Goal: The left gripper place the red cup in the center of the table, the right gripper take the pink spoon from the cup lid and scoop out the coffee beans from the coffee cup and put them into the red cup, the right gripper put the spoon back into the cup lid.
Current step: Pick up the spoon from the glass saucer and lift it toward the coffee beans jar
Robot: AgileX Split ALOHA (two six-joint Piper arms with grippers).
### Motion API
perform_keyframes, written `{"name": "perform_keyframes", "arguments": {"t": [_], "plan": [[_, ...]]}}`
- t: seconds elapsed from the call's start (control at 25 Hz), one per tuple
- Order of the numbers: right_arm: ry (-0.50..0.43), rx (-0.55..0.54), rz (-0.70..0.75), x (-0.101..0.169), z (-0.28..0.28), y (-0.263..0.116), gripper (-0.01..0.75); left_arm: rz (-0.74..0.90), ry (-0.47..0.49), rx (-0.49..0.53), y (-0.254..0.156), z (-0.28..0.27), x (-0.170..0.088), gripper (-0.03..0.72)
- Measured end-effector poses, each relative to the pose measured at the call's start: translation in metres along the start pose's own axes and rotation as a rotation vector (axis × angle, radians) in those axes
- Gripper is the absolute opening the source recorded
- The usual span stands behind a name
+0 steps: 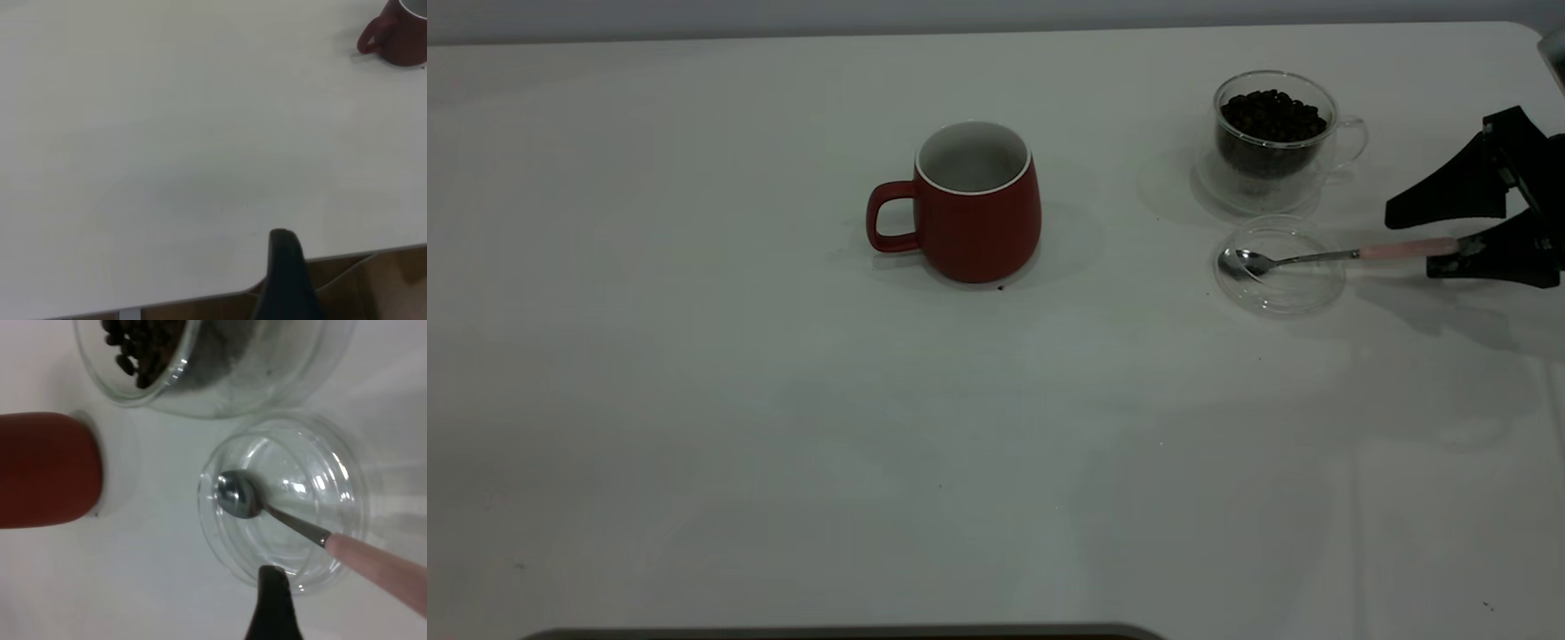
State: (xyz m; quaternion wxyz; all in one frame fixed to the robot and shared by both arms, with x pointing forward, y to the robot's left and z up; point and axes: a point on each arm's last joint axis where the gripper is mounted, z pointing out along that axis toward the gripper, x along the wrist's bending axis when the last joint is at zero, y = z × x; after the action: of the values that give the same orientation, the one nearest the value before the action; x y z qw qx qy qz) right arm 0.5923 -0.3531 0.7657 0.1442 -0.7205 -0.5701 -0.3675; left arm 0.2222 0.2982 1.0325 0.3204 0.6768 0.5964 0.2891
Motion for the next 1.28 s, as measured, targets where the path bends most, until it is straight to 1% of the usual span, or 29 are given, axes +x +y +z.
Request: {"name": "perform_keyframes", "arguments": {"t": [0.36, 0.48, 0.56, 0.84, 0.96, 1.0, 1.16, 1.28], "plan": [[0.024, 0.003, -0.002, 0.002, 0.000, 0.000, 0.538, 0.000, 0.000, 0.000, 0.000, 0.000, 0.000, 0.590], [0.030, 0.005, -0.003, 0.003, 0.000, 0.000, 0.489, 0.000, 0.000, 0.000, 0.000, 0.000, 0.000, 0.590], [0.041, 0.012, -0.008, 0.004, 0.000, -0.001, 0.432, 0.000, 0.000, 0.000, 0.000, 0.000, 0.000, 0.590], [0.047, 0.043, -0.042, 0.005, -0.001, -0.003, 0.182, 0.000, 0.000, 0.000, 0.000, 0.000, 0.000, 0.590], [0.058, 0.058, -0.080, 0.011, -0.006, -0.002, 0.124, 0.000, 0.000, 0.000, 0.000, 0.000, 0.000, 0.590], [0.059, 0.063, -0.101, 0.014, -0.009, -0.001, 0.112, 0.000, 0.000, 0.000, 0.000, 0.000, 0.000, 0.590], [0.041, 0.071, -0.169, 0.028, -0.025, 0.007, 0.111, 0.000, 0.000, 0.000, 0.000, 0.000, 0.000, 0.590], [0.031, 0.073, -0.220, 0.048, -0.046, 0.014, 0.111, 0.000, 0.000, 0.000, 0.000, 0.000, 0.000, 0.590]]}}
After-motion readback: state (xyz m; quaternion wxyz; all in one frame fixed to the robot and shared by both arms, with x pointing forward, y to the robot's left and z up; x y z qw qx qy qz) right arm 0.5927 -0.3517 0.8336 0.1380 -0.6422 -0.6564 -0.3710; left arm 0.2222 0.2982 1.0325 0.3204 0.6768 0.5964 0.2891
